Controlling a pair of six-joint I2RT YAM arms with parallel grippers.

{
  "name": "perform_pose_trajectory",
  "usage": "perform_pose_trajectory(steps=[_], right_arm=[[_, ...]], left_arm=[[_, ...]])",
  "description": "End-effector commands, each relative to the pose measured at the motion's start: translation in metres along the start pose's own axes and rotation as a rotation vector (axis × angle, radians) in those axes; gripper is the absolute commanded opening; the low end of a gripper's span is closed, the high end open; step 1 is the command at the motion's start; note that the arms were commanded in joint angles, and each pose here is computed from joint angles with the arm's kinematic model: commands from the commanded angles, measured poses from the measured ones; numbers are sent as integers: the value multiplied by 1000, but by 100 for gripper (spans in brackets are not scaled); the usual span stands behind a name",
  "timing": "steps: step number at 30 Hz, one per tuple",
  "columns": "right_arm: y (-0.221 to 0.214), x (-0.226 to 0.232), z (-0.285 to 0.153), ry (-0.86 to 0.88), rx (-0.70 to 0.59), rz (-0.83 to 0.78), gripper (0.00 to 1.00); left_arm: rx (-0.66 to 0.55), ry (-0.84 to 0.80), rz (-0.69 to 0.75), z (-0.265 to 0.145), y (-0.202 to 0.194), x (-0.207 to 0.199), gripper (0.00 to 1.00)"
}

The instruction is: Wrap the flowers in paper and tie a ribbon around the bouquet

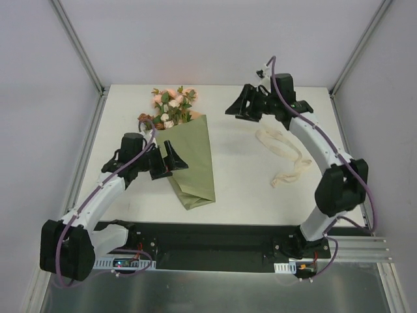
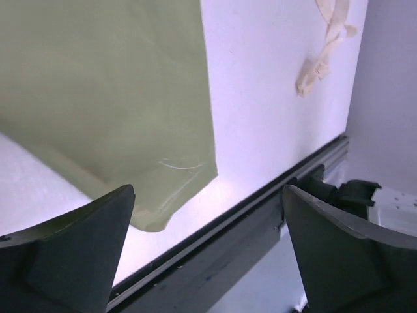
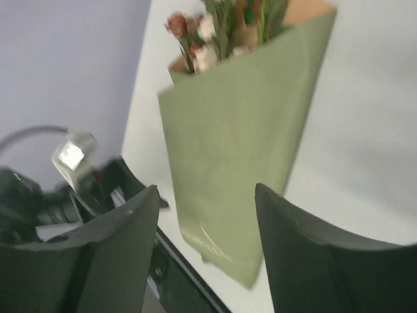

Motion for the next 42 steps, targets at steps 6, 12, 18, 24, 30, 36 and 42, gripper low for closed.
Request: perform_pose_trajectory(steps=[6, 12, 18, 24, 30, 36, 42], right_arm=[[-93, -113, -75, -714, 382, -18, 88], [-67, -158, -79, -761, 384, -142, 97], [-59, -206, -57, -730, 477, -311, 98], [-74, -227, -36, -610, 553, -405, 98], [-92, -221, -27, -586, 607, -333, 92], [-94, -218, -21, -701, 651, -345, 77], [-84, -221, -25, -766, 556, -192, 38]], left_arm=[[2, 157, -182, -17, -5, 42, 99], [-7, 223, -242, -2, 10, 50, 99], [3, 266, -282, 16, 20, 62, 99], [13, 221, -313, 36, 21, 76, 93], [-47, 168, -371, 50, 17, 81, 58], [-70, 101, -411, 83, 30, 69, 31], [-100, -4, -415, 142, 51, 21, 25]])
Point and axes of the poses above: each gripper's point midway between its finger pads, its own z axis out along the fingers, its own x axis along the line the jaws close on, y = z × x, the point moved 8 cm from there along -z, back along the fingers, and after that the axes turned 13 degrees about -z, right-handed, at the moved point
